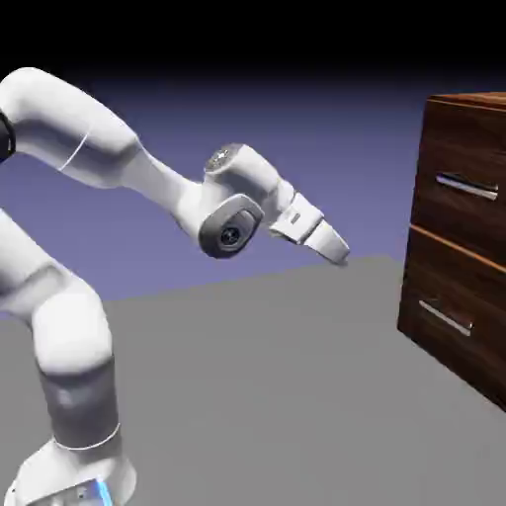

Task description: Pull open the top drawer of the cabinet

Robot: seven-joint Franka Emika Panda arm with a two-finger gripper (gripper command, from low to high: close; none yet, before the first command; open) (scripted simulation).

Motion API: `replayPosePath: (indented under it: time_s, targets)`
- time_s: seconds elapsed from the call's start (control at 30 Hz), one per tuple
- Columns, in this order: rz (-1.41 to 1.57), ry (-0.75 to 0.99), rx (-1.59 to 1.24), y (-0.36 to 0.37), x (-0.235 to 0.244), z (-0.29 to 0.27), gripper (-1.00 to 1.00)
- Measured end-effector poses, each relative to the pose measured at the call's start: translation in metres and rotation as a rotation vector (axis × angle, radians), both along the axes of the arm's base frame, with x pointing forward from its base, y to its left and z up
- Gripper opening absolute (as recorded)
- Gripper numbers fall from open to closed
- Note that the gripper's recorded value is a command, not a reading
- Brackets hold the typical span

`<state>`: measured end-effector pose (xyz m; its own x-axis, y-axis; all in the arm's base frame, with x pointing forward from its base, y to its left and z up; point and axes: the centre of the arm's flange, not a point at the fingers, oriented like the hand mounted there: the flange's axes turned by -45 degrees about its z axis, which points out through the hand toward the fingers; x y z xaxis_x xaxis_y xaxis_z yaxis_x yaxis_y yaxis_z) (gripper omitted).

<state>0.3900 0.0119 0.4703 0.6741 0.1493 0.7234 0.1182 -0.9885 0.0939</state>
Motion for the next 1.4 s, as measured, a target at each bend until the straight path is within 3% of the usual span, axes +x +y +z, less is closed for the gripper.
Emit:
replayPosePath:
  time_s: [0.43, 0.87, 1.13, 1.4]
  targets:
    - [0.681, -0.283, -0.71, 0.051, -0.017, 0.122, 0.0]
    - [1.051, -0.534, -1.496, 0.041, -0.041, 0.213, 0.0]
    - [1.137, -0.586, -1.989, 0.01, -0.036, 0.245, 0.0]
    - [1.162, -0.514, -2.464, -0.026, -0.008, 0.254, 0.0]
